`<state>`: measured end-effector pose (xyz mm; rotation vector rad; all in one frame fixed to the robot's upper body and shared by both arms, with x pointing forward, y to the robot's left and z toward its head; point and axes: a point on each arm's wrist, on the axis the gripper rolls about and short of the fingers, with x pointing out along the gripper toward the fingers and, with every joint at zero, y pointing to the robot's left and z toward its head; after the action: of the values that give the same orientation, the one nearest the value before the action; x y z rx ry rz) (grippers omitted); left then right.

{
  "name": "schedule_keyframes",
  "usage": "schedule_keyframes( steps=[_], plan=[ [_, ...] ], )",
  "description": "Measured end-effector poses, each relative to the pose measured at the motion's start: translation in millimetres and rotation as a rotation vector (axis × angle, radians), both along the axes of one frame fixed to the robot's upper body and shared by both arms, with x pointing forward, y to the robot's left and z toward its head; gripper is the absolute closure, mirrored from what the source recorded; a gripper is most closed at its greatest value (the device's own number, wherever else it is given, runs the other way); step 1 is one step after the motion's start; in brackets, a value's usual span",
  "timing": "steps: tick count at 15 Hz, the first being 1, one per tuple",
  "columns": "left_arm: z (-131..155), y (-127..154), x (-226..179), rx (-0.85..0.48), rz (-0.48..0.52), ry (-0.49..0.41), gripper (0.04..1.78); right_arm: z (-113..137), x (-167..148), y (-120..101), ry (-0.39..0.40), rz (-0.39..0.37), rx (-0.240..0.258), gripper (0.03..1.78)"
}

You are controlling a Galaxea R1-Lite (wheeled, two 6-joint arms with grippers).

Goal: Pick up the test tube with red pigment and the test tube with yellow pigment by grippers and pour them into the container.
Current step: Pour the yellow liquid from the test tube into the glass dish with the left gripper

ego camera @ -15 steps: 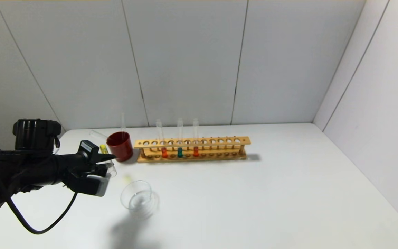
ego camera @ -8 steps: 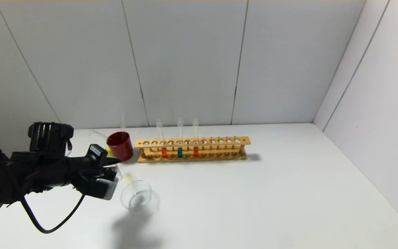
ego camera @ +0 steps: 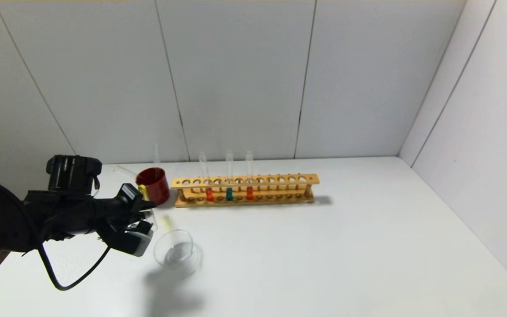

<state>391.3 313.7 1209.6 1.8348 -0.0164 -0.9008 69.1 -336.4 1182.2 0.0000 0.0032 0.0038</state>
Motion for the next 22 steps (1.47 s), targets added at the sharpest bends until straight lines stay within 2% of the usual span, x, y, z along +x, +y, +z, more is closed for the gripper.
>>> schedule_keyframes(
  steps=[10,22],
  plan=[
    [-7,-1,7,0.021,-0.016,0.002,1.51,0,0,0,0.000,0.000,0.000,0.06],
    [-8,-10,19,0.109,-0.123,-0.056,1.51,0,0,0,0.000,0.000,0.000,0.06]
  ],
)
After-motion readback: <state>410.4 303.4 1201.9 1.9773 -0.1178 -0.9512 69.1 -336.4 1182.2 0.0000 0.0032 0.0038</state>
